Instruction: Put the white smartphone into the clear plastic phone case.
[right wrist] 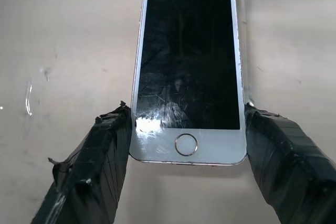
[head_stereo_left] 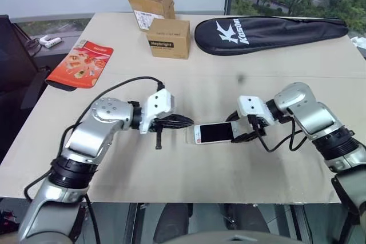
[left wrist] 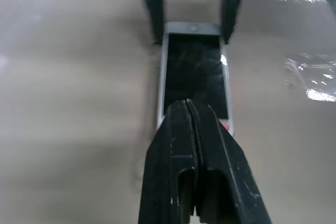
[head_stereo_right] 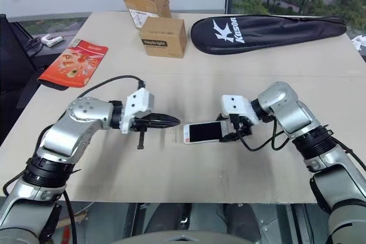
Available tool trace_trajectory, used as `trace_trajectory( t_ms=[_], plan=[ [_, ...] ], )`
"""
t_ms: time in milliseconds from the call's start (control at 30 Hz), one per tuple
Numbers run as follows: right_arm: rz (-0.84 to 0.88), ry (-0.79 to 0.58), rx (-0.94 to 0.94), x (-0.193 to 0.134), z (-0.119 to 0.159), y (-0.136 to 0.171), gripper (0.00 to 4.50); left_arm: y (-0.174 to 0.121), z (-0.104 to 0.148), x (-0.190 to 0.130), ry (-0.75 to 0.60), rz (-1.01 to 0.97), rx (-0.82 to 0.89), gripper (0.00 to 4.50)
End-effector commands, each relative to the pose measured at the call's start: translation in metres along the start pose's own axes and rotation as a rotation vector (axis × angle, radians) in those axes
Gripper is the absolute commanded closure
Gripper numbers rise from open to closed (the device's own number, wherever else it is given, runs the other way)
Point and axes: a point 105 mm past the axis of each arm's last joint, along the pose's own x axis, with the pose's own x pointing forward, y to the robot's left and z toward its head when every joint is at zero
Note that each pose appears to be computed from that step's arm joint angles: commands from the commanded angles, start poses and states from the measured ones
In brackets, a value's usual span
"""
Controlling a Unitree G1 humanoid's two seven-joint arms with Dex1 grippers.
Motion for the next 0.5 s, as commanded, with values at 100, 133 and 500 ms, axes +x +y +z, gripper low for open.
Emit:
trace_trajectory(
  t_ms=[100,133,500],
  plan=[
    [-0.045,0.018,-0.035,-0.004,0.012,-0.007,1.6,-0.002,0.004,0.016,0.009,-0.041,0.052,4.47],
    [-0.047,0.02,-0.031,-0.004,0.011,-0.007,1.6,-0.002,0.002,0.018,0.019,-0.04,0.057,4.47],
    [-0.069,0.044,0.019,-0.003,0.007,-0.01,1.6,0.001,-0.018,0.017,0.113,-0.042,0.009,4.47]
  ],
)
